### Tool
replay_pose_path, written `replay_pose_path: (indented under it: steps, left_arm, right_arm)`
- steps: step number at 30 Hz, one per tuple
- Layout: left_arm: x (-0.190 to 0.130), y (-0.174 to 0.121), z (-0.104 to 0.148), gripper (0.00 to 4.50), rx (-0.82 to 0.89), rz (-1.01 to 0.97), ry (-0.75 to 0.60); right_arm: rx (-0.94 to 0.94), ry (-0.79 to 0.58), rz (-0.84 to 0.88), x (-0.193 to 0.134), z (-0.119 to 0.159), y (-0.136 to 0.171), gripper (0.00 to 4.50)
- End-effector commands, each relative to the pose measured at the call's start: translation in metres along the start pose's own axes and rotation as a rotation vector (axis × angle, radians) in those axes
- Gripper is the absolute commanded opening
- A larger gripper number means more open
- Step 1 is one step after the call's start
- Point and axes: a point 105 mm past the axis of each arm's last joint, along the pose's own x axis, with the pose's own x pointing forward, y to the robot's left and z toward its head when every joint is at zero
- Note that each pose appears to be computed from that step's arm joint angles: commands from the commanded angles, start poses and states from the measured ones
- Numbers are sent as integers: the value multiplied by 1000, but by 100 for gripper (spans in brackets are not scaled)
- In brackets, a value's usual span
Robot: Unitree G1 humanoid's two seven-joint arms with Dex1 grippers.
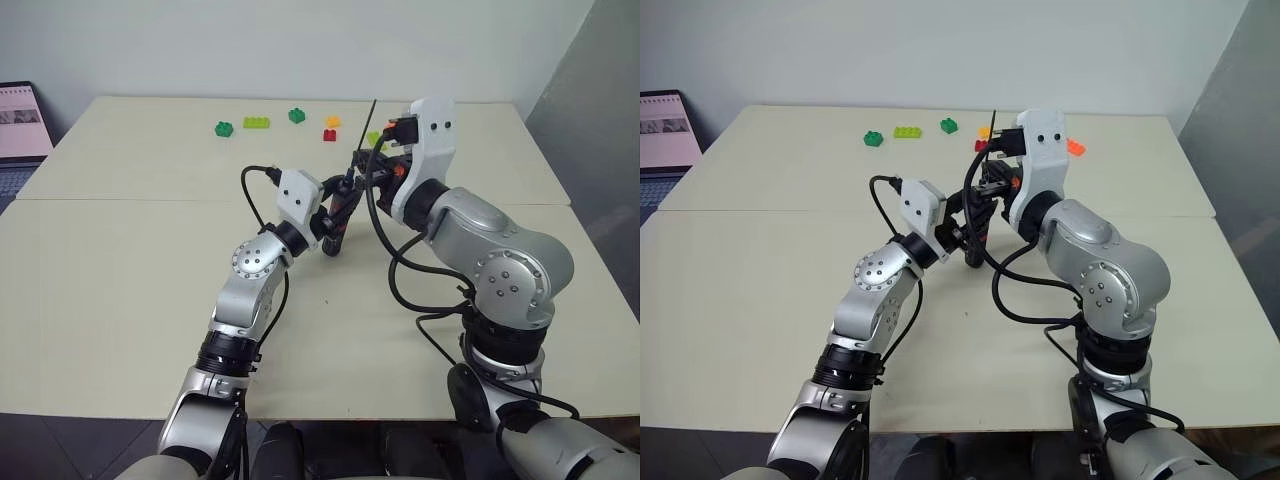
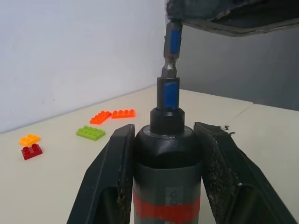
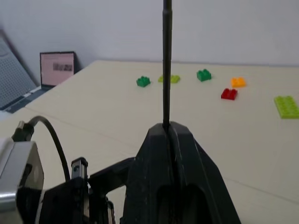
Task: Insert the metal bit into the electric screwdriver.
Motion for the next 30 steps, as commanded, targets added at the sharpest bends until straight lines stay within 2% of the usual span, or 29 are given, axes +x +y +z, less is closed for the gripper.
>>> replay_pose_path:
  steps: [1, 19, 20, 22, 25, 30]
  left_arm:
    - [-2, 6, 6, 164, 28, 26, -19]
    - [-3, 8, 5, 164, 32, 25, -15]
    - [-3, 8, 5, 164, 32, 24, -15]
    - [-3, 8, 5, 164, 31, 24, -15]
    - [-3, 8, 5, 164, 30, 23, -15]
    - [-3, 9, 6, 164, 31, 22, -17]
  right_arm:
    - [-29, 27, 59, 0, -4, 1, 0]
    - [-14, 3, 118, 3, 11, -13, 0]
    - [-12, -4, 116, 3, 13, -14, 41]
    - [-13, -19, 118, 2, 17, -15, 71]
    - [-16, -35, 128, 0, 21, -14, 148]
    - [-23, -61, 156, -6, 29, -14, 249]
